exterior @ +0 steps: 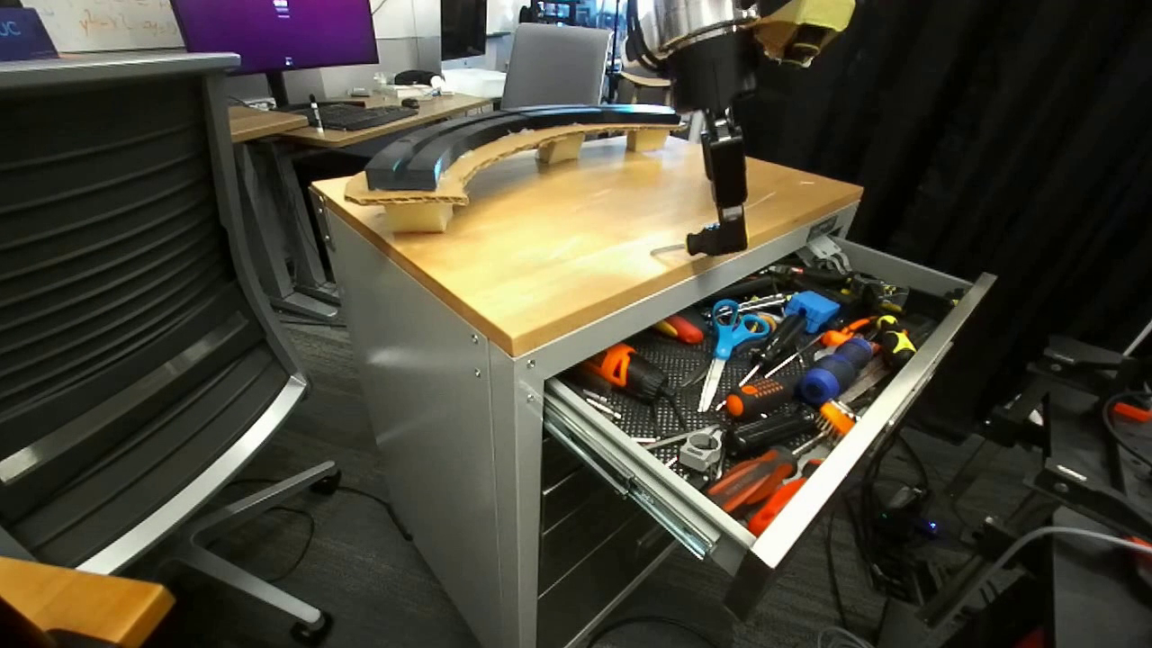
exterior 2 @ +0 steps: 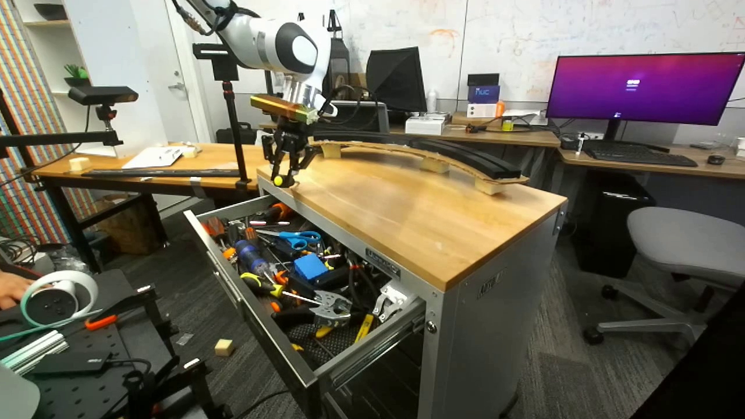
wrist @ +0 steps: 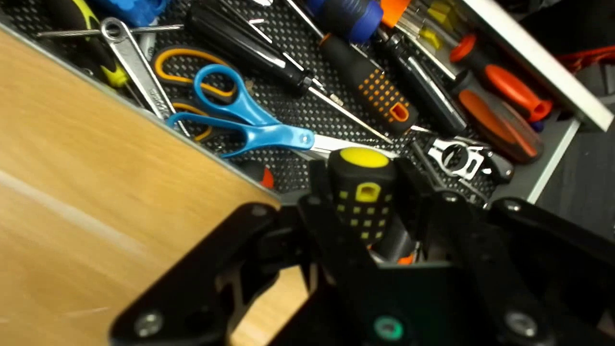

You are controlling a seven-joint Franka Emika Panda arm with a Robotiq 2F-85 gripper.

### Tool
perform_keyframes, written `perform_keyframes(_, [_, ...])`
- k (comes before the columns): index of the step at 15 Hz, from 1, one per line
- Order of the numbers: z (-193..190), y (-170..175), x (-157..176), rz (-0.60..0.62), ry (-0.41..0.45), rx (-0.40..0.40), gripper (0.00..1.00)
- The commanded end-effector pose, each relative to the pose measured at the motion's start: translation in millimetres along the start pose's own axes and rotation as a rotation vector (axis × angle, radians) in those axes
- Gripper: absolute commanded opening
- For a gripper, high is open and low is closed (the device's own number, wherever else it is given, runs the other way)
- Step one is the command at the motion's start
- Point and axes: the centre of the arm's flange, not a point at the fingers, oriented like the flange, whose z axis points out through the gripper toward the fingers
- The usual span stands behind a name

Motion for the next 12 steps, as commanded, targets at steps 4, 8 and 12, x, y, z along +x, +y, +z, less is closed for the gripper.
perform_keyframes(4, [8, -39, -9, -0.351, -0.096, 0.036, 0.13])
perform_keyframes(8, [14, -34, -13, -0.409, -0.187, -0.003, 0.68])
perform_keyframes(12, [33, -10, -34, -0.258, -0.254, -0.016, 0.98])
